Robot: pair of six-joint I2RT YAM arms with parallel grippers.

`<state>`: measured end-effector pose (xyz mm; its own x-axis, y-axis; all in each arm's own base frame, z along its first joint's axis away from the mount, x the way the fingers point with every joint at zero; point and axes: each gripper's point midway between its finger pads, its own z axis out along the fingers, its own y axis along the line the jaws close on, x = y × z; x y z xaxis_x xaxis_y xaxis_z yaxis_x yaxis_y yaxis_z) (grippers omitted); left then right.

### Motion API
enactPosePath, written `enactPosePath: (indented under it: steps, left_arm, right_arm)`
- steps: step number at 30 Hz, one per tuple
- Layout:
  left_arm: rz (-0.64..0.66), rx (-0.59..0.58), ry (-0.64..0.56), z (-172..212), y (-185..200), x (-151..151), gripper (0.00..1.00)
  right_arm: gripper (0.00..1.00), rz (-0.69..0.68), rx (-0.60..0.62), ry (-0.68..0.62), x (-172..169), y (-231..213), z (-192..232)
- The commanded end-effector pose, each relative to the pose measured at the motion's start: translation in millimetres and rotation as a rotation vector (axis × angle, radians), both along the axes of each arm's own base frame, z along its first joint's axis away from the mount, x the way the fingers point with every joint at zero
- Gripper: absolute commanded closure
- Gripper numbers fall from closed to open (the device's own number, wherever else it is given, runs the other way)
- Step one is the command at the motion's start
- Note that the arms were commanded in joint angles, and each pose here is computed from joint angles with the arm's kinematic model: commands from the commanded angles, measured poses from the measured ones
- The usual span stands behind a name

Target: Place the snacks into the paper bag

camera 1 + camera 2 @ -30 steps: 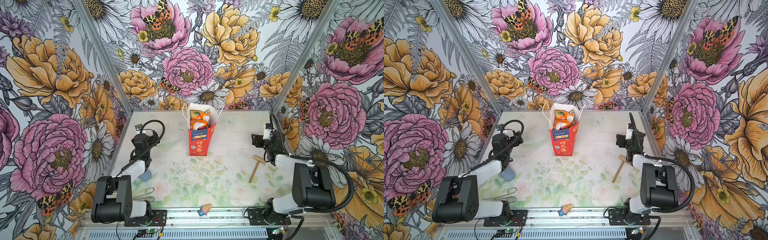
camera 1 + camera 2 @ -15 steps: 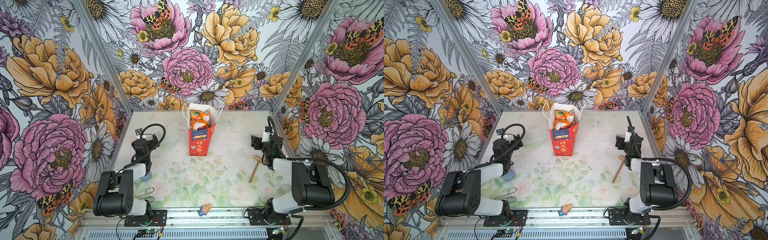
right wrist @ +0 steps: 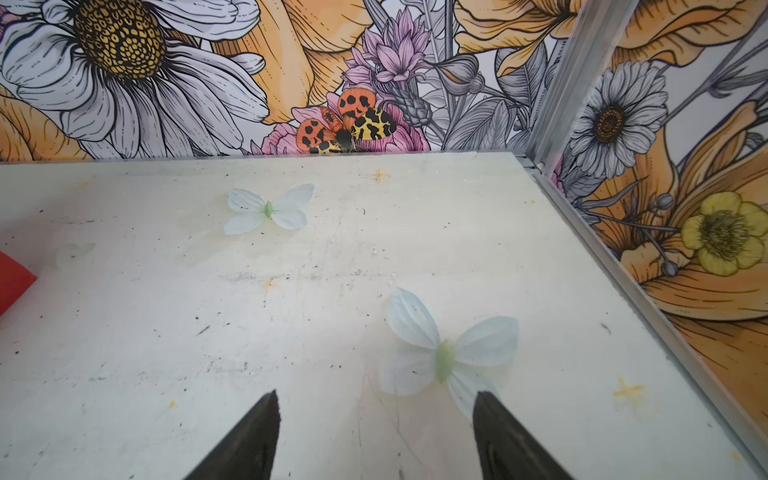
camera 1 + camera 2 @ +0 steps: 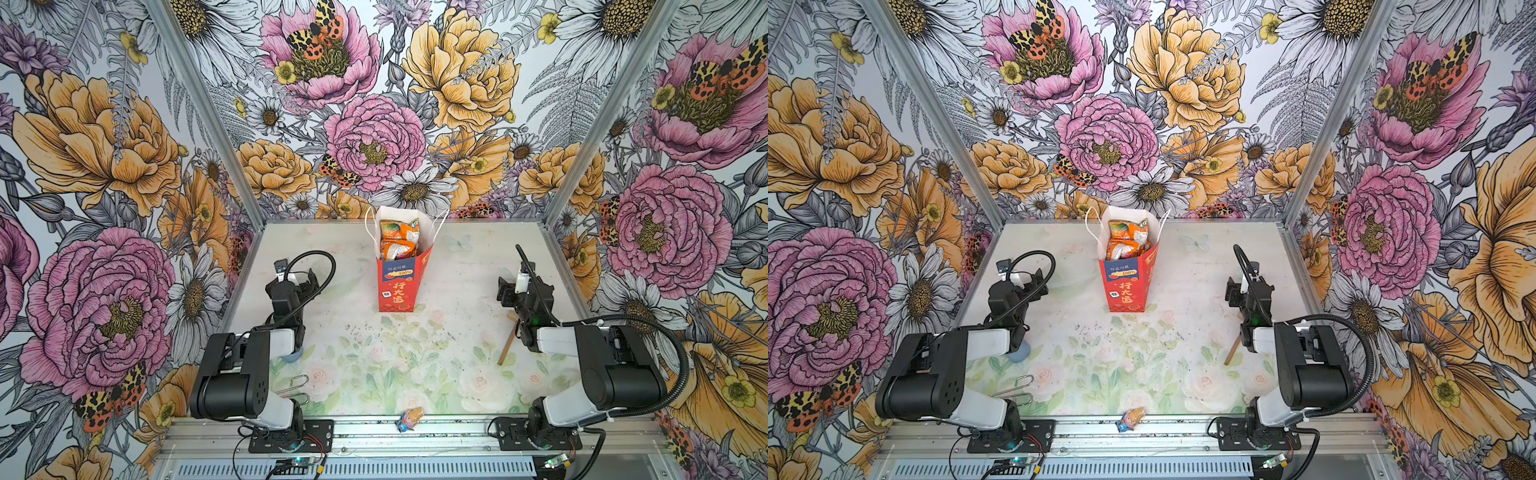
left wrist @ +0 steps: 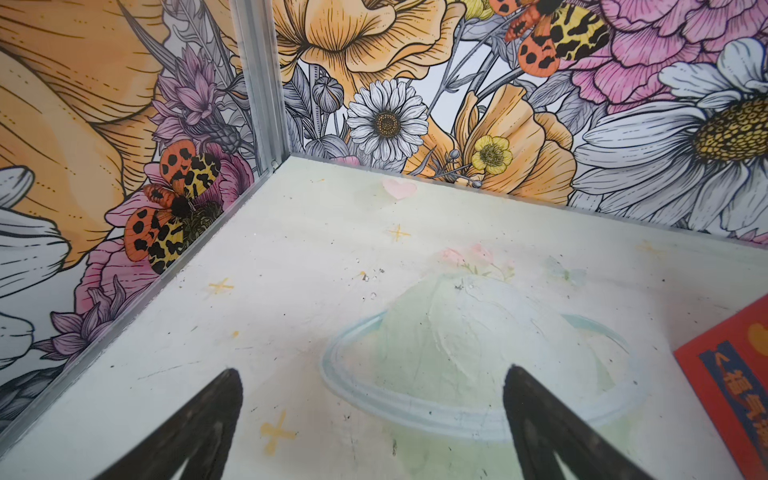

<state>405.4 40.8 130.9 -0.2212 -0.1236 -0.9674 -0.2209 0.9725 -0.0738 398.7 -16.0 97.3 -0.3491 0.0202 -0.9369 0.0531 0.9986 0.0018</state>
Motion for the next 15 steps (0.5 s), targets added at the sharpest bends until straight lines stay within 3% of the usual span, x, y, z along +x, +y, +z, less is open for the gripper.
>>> enactPosePath:
  steps: [1,9,15]
  left_arm:
    - [-0.029,0.019,-0.037,5.5,-5.4,1.1,0.01]
    - [-0.022,0.041,-0.057,-1.1,-8.5,-5.0,0.01]
    - [-0.016,0.045,-0.073,0.7,-8.0,-4.2,0.01]
  right_arm:
    - [0.25,-0.027,-0.018,-0.069,5.3,-5.1,14.1]
    - [0.24,-0.036,-0.017,-0.073,4.6,-6.7,13.7]
    - [0.17,-0.037,-0.018,-0.073,4.6,-7.1,13.8]
